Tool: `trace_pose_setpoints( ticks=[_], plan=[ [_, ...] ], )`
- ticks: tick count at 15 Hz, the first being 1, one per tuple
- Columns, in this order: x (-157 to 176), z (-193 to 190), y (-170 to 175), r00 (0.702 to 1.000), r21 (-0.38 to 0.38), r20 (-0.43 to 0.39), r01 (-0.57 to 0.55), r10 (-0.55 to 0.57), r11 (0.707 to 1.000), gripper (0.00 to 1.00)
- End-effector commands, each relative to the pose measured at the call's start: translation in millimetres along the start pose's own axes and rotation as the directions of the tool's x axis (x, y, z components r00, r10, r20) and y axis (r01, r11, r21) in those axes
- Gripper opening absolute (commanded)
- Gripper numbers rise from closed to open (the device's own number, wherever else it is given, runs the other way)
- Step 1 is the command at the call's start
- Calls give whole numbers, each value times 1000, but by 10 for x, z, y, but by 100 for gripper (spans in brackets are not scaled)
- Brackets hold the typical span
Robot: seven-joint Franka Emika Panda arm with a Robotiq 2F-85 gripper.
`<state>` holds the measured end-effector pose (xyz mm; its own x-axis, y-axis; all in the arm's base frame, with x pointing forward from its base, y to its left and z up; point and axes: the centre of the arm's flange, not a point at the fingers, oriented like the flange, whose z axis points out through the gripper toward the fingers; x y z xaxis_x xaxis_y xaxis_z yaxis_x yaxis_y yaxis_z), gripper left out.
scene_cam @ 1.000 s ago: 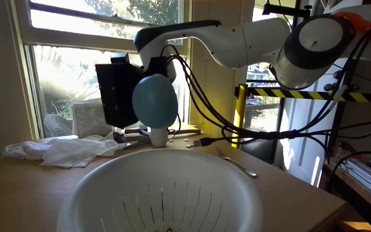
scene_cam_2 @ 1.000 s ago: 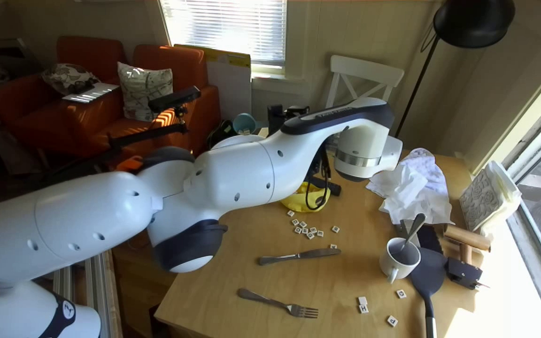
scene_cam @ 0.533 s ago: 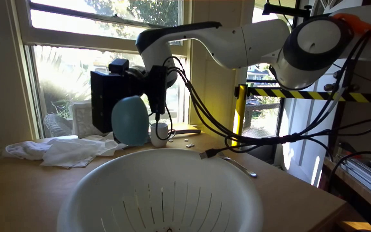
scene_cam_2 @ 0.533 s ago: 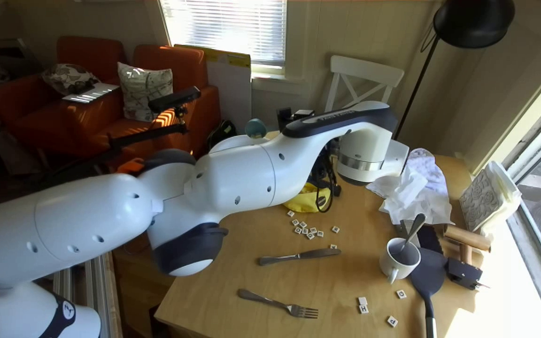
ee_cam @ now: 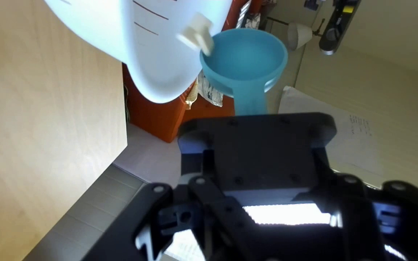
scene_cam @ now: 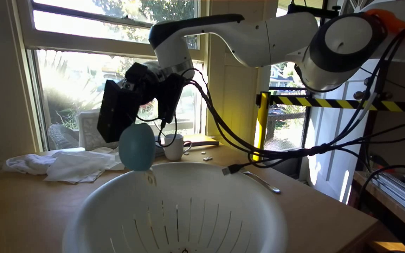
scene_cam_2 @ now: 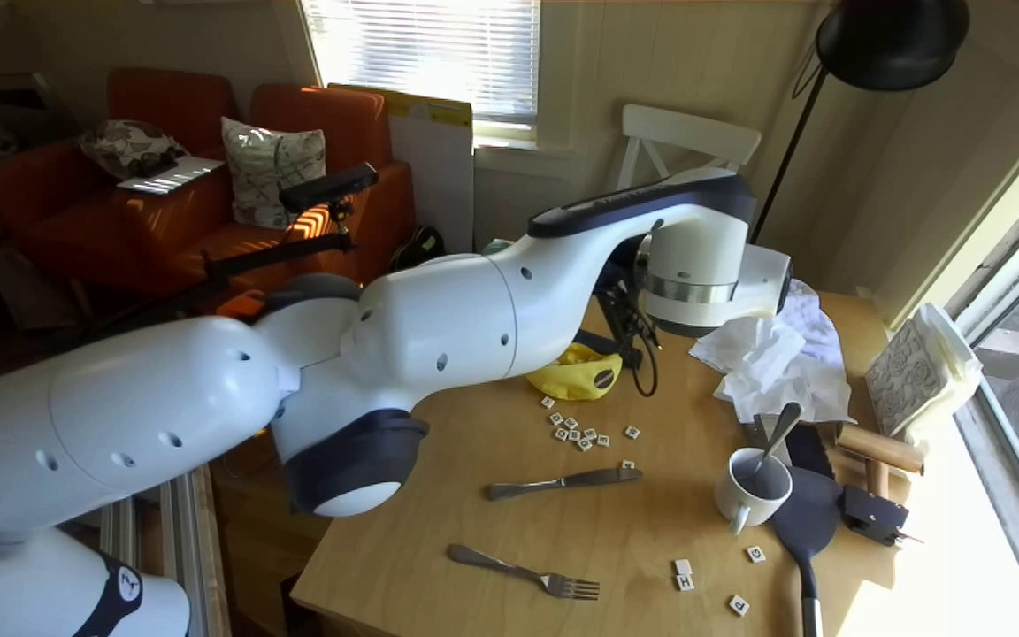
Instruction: Pick up the blue spoon and drop the letter blocks on it into the colander
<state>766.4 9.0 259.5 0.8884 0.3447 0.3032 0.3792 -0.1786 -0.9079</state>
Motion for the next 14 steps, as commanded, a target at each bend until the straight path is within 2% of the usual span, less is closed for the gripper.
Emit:
trace_pose_setpoints(
  ticks=[1, 3, 6, 7, 10, 12, 14],
  plan=[
    [32, -78, -166, 993, -81, -11, 113, -114, 990, 35],
    [56, -99, -191, 989, -100, -13, 148, -150, 984, 35],
    [72, -107, -210, 988, -89, 1, 155, -155, 984, 35],
    [86, -91, -233, 992, -54, 17, 126, -125, 991, 35],
    [219, -14, -670, 995, 57, 89, 42, -47, 998, 35],
    [322, 66, -1038, 985, 50, 163, -69, 60, 996, 35],
    [513, 212, -1308, 968, -36, 203, -143, 148, 989, 35]
  ],
)
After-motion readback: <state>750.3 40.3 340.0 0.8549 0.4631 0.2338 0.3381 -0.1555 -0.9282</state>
